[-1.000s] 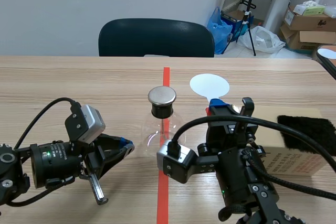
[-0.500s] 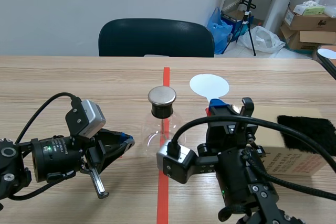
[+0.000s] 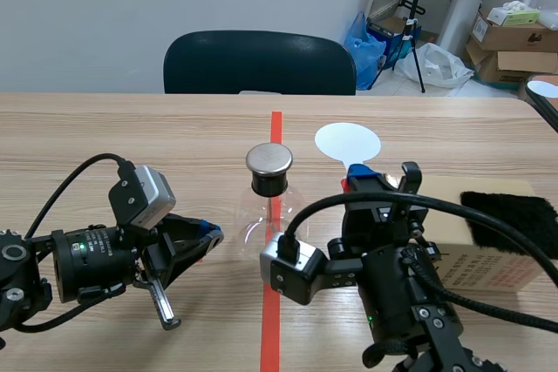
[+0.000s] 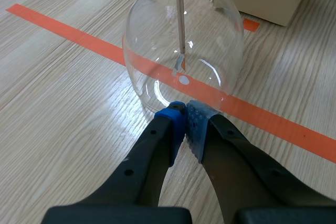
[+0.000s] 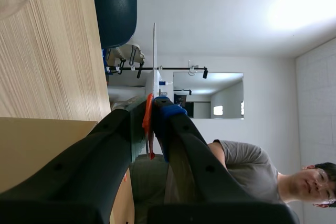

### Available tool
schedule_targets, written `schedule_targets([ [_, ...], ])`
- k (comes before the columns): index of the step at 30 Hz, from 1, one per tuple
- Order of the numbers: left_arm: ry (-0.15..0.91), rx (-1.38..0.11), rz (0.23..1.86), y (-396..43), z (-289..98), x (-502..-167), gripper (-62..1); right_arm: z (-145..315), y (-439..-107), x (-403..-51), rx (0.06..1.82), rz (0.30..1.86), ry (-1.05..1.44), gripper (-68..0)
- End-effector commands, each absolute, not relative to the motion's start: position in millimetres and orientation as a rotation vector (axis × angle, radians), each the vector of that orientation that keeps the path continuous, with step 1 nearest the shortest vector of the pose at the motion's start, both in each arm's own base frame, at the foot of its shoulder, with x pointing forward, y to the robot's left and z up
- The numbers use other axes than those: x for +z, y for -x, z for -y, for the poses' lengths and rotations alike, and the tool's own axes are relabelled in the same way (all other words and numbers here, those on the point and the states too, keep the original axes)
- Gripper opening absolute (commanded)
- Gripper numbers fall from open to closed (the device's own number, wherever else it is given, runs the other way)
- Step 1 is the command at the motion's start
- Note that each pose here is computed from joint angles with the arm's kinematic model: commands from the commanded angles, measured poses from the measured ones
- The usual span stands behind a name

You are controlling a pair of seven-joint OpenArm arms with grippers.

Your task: Do the electroscope experiment

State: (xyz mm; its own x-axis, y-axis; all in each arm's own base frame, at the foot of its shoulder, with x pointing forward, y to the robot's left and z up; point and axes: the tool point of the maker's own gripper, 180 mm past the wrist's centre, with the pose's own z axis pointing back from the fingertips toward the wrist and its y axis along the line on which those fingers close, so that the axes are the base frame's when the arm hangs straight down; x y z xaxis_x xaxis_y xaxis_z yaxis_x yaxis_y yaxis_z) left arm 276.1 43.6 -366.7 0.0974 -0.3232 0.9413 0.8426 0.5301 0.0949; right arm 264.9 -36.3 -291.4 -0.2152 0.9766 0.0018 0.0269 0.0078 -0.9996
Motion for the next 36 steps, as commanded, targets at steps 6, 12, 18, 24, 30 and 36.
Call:
schedule_targets([
  [6,0.559,-0.927,1.218,-284.5,-39.1,-353.2,-58.2,40.4,-270.7,-278.1,1.318,1.419,1.154,-66.5],
  [12,0.559,-0.927,1.218,-284.4,-39.1,-353.4,-58.2,40.8,-270.8,-278.1,1.316,1.417,1.155,-66.5],
  [18,0.559,-0.927,1.218,-284.4,-39.1,-353.4,-58.2,41.4,-270.9,-278.1,1.313,1.414,1.157,-66.5],
  [24,0.559,-0.927,1.218,-284.4,-39.1,-353.4,-58.2,41.4,-270.9,-278.1,1.314,1.415,1.157,-66.5],
  [30,0.559,-0.927,1.218,-284.4,-39.1,-353.4,-58.2,41.4,-271.0,-278.0,1.314,1.415,1.157,-66.5],
  [36,0.559,-0.927,1.218,-284.4,-39.1,-353.4,-58.2,41.4,-271.0,-278.0,1.314,1.415,1.157,-66.5],
])
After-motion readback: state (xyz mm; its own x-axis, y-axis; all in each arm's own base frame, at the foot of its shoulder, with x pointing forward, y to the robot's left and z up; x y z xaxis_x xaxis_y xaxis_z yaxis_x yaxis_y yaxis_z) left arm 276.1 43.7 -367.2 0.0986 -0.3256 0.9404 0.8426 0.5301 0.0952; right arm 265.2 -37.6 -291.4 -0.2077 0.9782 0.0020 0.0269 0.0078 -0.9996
